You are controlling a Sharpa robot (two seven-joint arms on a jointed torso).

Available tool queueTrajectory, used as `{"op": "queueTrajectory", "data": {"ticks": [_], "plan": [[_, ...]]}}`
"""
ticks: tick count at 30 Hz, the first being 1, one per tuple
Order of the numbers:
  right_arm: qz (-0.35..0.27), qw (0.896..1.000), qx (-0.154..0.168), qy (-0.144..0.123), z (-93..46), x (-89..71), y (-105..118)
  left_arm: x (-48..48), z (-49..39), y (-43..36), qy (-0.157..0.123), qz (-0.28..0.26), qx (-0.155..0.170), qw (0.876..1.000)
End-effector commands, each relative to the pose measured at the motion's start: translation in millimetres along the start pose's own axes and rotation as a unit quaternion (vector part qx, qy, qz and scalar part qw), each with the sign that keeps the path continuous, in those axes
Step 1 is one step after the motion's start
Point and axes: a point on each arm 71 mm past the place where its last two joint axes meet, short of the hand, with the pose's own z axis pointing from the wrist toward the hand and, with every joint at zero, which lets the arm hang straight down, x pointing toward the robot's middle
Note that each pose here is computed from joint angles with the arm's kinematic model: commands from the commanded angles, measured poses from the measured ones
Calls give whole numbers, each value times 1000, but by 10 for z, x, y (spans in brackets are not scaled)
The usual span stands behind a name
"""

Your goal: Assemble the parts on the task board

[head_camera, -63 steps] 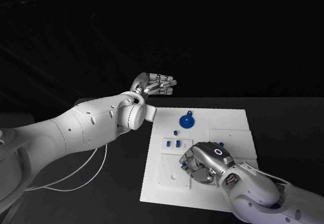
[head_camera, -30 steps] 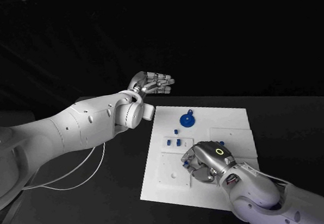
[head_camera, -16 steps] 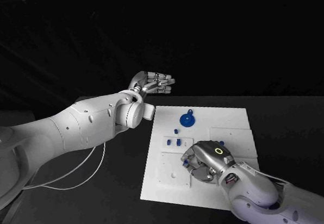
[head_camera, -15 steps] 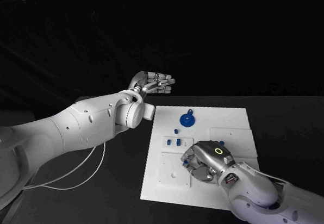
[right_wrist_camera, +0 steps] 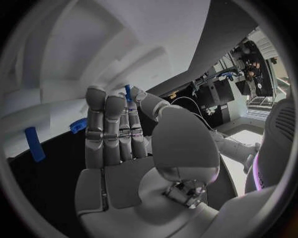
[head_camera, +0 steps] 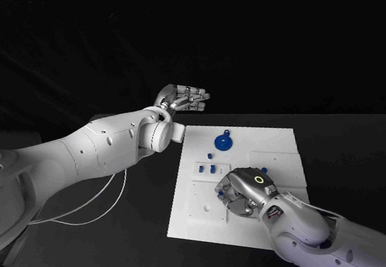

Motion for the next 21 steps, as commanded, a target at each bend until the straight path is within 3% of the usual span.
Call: {"op": "queueTrajectory", "data": {"ticks": [1,14,21], "plan": [[-13,1000,3,23,-9,61,-1,27,7,-11,7,-4,2,1000],[-8,999,8,30,-6,136,13,34,8,-10,8,-4,1,1000],[1,1000,12,13,-26,117,-8,26,5,-7,8,-4,-1,1000]]}}
